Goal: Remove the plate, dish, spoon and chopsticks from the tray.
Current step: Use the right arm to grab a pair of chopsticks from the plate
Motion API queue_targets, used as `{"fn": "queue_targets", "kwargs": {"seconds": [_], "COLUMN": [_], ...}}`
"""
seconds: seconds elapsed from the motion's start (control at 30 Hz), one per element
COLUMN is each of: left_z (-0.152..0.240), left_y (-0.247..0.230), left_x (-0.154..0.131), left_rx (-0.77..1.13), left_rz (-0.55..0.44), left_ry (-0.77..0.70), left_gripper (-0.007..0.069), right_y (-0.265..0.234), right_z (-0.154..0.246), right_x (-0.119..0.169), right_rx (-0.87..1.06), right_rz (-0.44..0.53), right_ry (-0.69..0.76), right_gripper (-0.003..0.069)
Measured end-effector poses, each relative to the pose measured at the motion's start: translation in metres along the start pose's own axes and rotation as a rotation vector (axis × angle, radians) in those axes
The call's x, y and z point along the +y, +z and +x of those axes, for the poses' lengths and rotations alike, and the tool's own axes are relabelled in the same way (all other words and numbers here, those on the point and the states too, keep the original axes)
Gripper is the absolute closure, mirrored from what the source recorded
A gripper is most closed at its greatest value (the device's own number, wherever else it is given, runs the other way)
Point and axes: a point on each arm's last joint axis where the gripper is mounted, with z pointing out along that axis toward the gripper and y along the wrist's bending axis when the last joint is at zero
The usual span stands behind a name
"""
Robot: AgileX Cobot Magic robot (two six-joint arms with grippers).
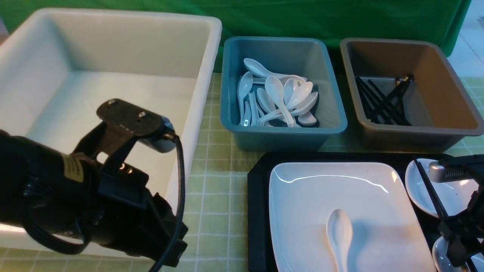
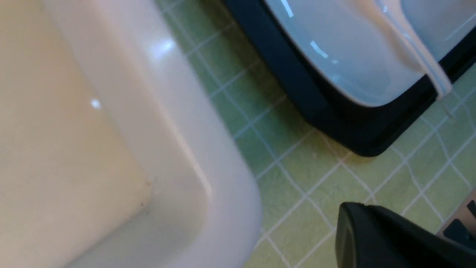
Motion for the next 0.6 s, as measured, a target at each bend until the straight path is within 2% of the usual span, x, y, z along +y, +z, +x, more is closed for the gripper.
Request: {"fn": "queue_targets", "kwargs": {"seconds": [0.17, 0.37, 0.6], "left_z": [-0.017, -0.051, -0.093], "left_y": [0.02, 0.048, 0.084], "left_x": [-0.003, -0.008, -0.051], "left_rx": [0.0, 0.0, -0.026], "left_rz": [0.094, 0.129, 0.206], "left_ry": [0.037, 0.097, 0.236], "left_gripper": [0.0641, 0.0641, 0.0641], "right_y": [0.0, 0.0, 0.0], "right_z": [-0.002, -0.003, -0.002], "right_x": [-0.002, -0.002, -0.002], "right_rx": [-0.025, -0.028, -0.027], "right_rz": [0.012, 0.012, 0.012], "right_ry": [-0.005, -0.005, -0.005], "right_gripper": [0.0207, 0.0207, 0.0207]}}
